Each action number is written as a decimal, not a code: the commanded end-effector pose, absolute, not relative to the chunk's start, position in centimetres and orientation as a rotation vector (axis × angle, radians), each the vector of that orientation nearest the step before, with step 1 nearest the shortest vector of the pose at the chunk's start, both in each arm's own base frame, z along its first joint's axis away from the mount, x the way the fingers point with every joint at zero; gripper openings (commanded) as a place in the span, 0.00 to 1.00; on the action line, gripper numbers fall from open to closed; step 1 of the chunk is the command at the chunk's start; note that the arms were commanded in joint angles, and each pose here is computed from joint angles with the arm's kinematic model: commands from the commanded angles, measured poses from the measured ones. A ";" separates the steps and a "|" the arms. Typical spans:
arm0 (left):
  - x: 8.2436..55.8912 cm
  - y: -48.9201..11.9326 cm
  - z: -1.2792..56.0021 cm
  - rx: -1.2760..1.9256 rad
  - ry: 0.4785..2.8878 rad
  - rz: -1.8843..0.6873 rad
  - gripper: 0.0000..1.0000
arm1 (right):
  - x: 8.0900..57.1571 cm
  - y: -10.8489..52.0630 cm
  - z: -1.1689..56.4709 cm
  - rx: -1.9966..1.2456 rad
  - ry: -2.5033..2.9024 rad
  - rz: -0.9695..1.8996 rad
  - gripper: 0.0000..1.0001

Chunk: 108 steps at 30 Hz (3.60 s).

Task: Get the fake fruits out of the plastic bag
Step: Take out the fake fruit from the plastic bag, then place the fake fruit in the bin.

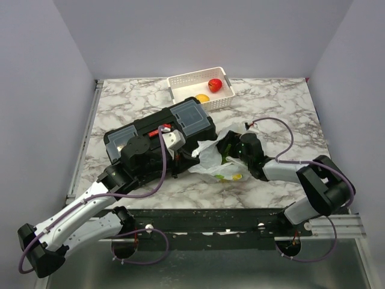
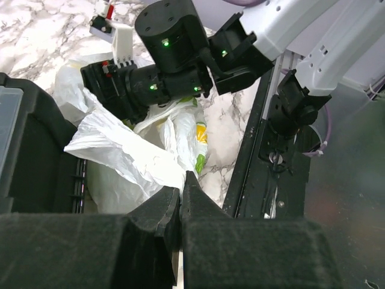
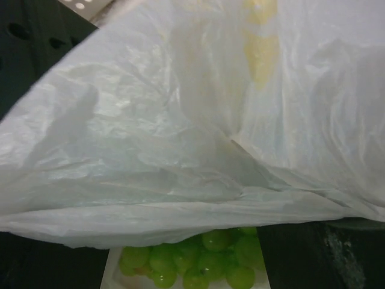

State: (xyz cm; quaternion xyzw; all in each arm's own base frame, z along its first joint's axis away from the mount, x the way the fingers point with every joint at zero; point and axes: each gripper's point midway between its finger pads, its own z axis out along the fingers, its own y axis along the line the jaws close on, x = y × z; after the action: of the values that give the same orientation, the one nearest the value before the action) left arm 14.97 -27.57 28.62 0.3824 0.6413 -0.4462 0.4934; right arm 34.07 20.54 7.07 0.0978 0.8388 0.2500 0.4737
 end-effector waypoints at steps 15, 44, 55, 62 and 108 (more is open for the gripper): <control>18.4 -26.4 27.9 0.830 1.530 -0.875 0.00 | 33.7 20.8 7.7 0.207 1.987 0.665 0.33; 20.0 -26.9 25.6 0.911 1.649 -0.754 0.00 | 23.3 24.6 21.4 -0.133 1.892 1.219 0.01; 20.2 -27.0 25.2 0.906 1.686 -0.748 0.00 | 24.0 25.1 30.9 -0.200 1.671 1.255 0.01; 19.9 -27.0 25.5 0.910 1.683 -0.760 0.00 | 28.0 24.5 36.5 -0.130 1.611 1.099 0.01; 18.6 -26.0 27.1 0.848 1.669 -0.813 0.00 | 61.5 29.0 15.8 -0.061 1.975 0.276 0.49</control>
State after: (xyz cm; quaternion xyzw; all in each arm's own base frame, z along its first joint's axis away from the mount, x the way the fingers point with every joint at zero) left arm 18.73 -25.95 26.23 0.3566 0.7023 -0.3352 0.5169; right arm 60.69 29.43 17.22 -0.0135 0.8211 0.1423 0.5526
